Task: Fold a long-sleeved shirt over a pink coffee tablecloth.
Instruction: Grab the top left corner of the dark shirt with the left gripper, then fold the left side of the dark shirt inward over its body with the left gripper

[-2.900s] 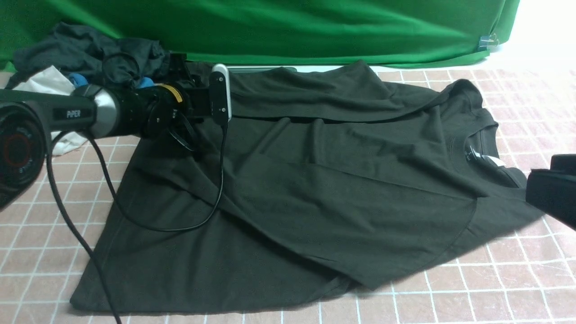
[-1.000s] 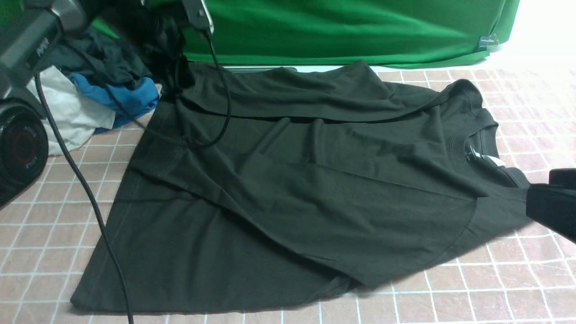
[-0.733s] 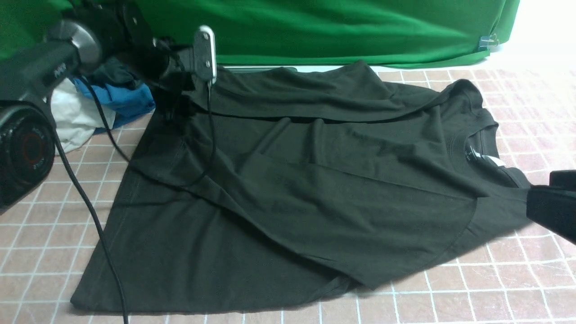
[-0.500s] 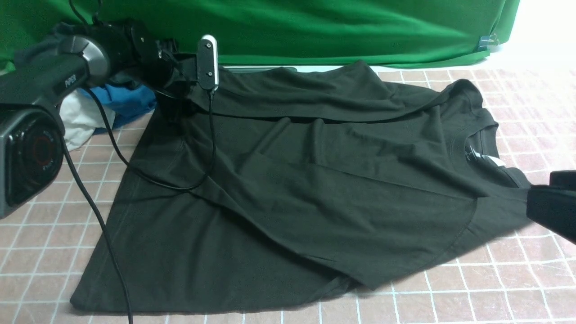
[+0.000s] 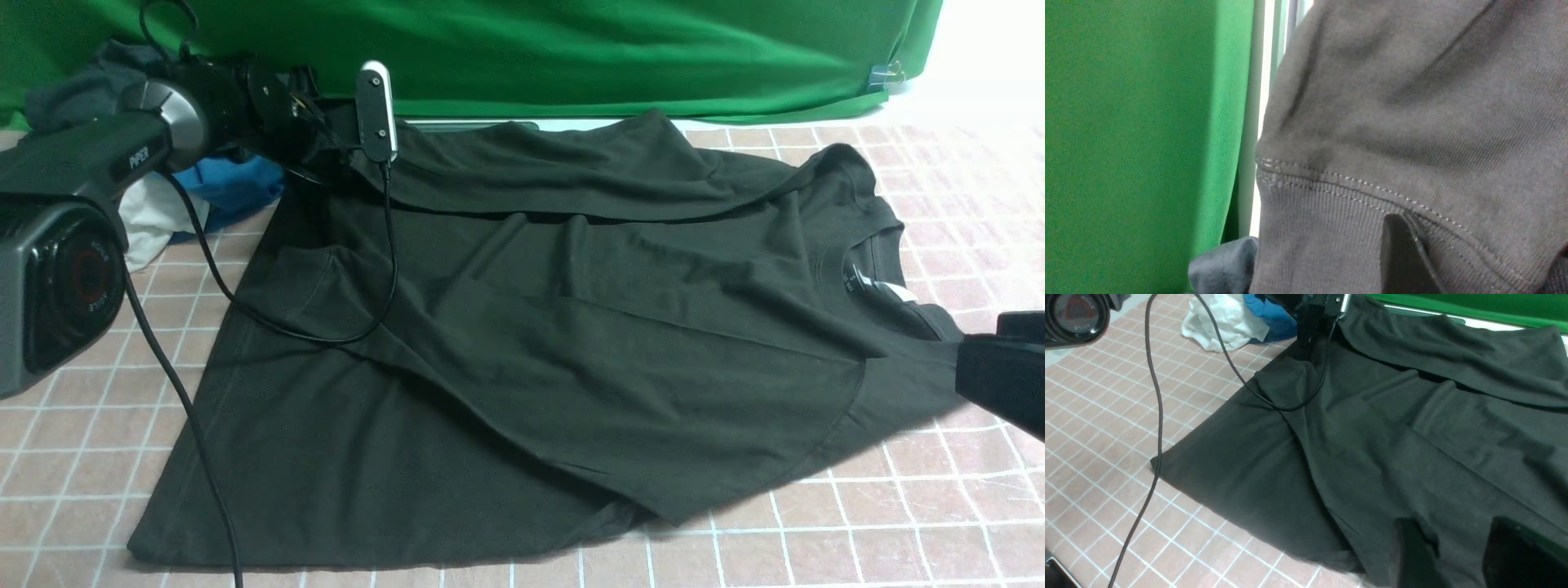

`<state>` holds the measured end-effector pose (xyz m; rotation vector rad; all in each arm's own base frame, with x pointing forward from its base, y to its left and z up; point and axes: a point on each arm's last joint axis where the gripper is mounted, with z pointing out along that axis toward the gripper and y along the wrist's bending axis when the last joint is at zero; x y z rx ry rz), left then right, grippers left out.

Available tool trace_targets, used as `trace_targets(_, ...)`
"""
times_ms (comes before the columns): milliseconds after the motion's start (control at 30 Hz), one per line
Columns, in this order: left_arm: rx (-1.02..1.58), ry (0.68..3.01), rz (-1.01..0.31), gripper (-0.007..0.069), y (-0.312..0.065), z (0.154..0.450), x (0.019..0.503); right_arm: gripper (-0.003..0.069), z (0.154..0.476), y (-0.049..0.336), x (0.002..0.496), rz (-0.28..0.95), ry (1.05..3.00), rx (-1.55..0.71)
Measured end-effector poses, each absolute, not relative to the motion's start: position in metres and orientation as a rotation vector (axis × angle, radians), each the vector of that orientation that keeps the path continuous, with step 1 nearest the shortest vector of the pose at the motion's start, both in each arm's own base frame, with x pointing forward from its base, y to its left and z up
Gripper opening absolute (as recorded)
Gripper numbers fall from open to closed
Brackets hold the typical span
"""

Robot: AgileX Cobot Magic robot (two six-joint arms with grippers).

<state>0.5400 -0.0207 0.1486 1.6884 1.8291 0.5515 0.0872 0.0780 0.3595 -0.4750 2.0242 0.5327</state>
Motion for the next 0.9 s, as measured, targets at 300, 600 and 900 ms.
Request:
trace_targets(300, 1.6, 1.955, 0.489, 0.0045, -0.019, 0.147, 0.536, 0.0243, 0.359, 0.078, 0.087, 0.534, 2.025, -0.473)
trace_targets(600, 1.77, 2.028, 0.464, 0.0039, -0.033, 0.2, 0.509, 0.0242, 0.359, 0.078, 0.087, 0.534, 2.025, -0.473)
trace_targets(900, 1.781, 2.173, 0.407, 0.0039, -0.029, 0.238, 0.476, 0.0241, 0.356, 0.076, 0.087, 0.508, 2.061, -0.472)
